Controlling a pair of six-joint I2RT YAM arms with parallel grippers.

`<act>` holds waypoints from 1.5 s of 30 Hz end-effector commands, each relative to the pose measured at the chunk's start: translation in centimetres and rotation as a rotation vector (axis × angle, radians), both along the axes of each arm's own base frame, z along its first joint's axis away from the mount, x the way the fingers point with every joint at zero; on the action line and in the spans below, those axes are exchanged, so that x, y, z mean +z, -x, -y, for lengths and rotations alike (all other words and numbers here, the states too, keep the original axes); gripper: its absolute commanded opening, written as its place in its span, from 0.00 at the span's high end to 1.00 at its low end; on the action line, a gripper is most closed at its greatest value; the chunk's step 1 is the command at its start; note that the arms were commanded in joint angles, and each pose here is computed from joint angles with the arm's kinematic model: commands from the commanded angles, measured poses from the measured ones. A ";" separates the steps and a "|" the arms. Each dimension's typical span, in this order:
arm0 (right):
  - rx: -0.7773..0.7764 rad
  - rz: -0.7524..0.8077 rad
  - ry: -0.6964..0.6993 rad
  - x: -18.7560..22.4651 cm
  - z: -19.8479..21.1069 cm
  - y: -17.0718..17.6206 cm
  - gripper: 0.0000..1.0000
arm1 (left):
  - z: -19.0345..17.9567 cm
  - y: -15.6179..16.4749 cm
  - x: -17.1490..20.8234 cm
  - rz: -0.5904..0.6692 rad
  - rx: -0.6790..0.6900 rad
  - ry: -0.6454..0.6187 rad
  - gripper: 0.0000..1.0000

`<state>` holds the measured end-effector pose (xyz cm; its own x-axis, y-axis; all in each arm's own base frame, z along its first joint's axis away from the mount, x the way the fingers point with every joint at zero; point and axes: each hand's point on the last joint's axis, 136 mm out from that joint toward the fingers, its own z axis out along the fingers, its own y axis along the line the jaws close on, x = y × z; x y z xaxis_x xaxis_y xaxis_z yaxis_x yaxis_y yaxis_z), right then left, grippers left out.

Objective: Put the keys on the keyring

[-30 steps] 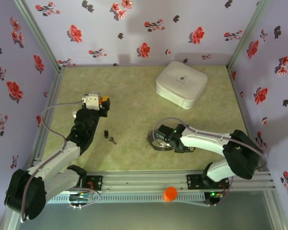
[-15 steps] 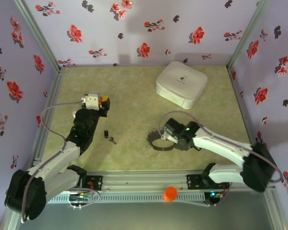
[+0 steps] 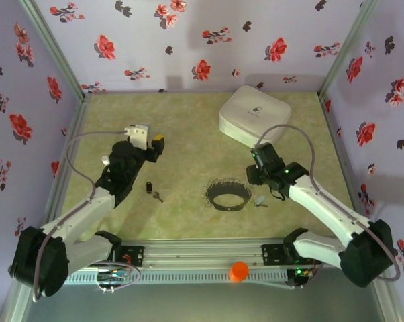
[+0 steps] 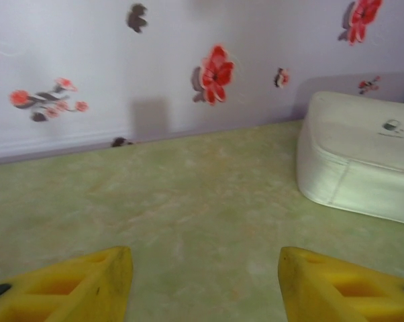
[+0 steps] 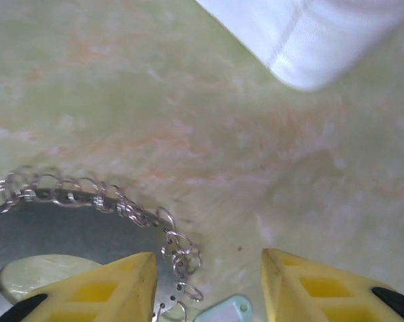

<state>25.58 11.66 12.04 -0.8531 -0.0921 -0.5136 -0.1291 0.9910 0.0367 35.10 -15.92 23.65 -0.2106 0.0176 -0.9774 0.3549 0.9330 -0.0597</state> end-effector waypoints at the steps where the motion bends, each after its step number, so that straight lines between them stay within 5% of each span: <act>1: -0.130 -0.166 -0.149 -1.9 -0.4 2.1 0.49 | 2.2 -0.1 -1.0 -0.127 -0.102 0.066 0.43; 10: -0.292 -0.222 -0.314 -5.0 1.8 2.4 0.46 | 7.1 1.4 -4.9 -0.405 -0.193 0.181 0.52; 24: -0.260 -0.232 -0.324 -7.0 1.8 2.8 0.51 | 19.2 8.1 -9.8 -0.538 -0.338 0.180 0.51; 34: -0.153 -0.305 -0.425 -8.4 -0.9 3.4 0.60 | 21.1 8.5 -9.8 -0.534 -0.357 0.158 0.51; 45: -0.142 -0.329 -0.354 -9.6 -0.7 3.6 0.60 | 20.7 8.8 -10.0 -0.529 -0.345 0.146 0.51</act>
<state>21.90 12.25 2.69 -0.9640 0.1955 -0.1804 0.1088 0.9086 0.4033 26.05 -36.36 12.80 -0.6829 0.0740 -0.7268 0.5289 0.7364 -0.4219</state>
